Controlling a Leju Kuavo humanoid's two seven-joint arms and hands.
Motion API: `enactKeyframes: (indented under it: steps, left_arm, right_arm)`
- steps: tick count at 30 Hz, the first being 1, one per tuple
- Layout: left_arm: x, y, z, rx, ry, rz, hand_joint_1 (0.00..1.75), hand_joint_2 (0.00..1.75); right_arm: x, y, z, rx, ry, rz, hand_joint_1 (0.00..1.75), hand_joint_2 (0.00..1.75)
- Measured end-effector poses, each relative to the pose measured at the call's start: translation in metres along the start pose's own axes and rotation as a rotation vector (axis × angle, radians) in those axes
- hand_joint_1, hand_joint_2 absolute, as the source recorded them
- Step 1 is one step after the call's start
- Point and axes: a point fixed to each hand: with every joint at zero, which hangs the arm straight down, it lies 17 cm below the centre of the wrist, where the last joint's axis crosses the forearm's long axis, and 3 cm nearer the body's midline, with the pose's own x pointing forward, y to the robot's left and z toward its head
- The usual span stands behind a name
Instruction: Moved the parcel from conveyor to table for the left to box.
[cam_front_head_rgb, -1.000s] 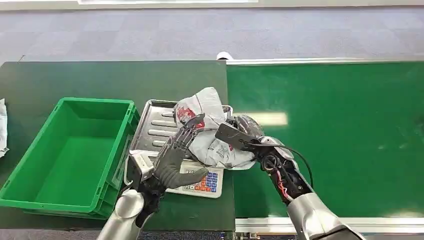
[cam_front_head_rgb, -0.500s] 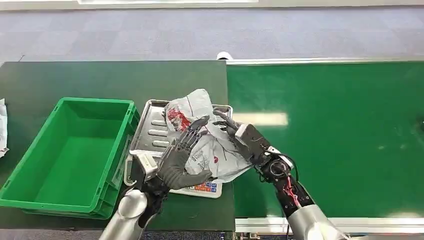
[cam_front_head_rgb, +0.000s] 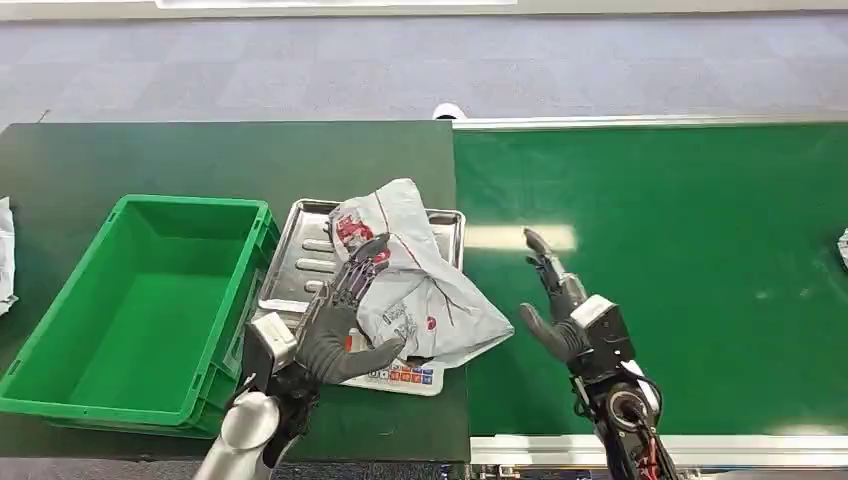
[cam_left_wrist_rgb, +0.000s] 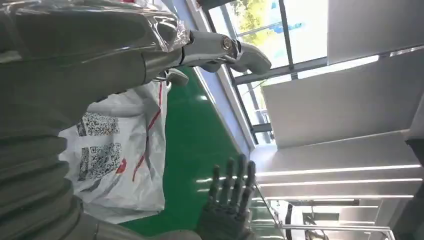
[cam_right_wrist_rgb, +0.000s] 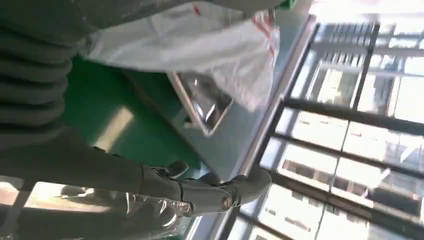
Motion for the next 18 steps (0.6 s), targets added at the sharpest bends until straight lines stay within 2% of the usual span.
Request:
enactKeyframes:
  steps: [2,4,8,14,18]
  left_arm:
    - [0.000,0.002,0.000,0.008,0.002,-0.014,0.00,1.75]
    - [-0.001,0.004,0.001,0.014,0.009,-0.035,0.00,1.75]
    - [-0.005,0.009,0.001,0.030,0.025,-0.101,0.00,1.75]
    - [-0.044,0.021,0.008,0.014,0.185,-0.351,0.00,1.75]
    - [-0.069,0.023,0.019,-0.034,0.285,-0.515,0.00,1.75]
  right_arm:
    - [0.003,-0.029,0.004,-0.104,-0.002,0.079,0.00,1.75]
    - [0.003,-0.042,0.009,-0.143,0.011,0.157,0.00,1.75]
    - [-0.002,-0.049,0.027,-0.167,0.016,0.140,0.00,1.75]
    - [-0.015,-0.036,0.049,-0.112,0.043,0.084,0.00,1.75]
    - [-0.016,-0.033,0.052,-0.102,0.047,0.095,0.00,1.75]
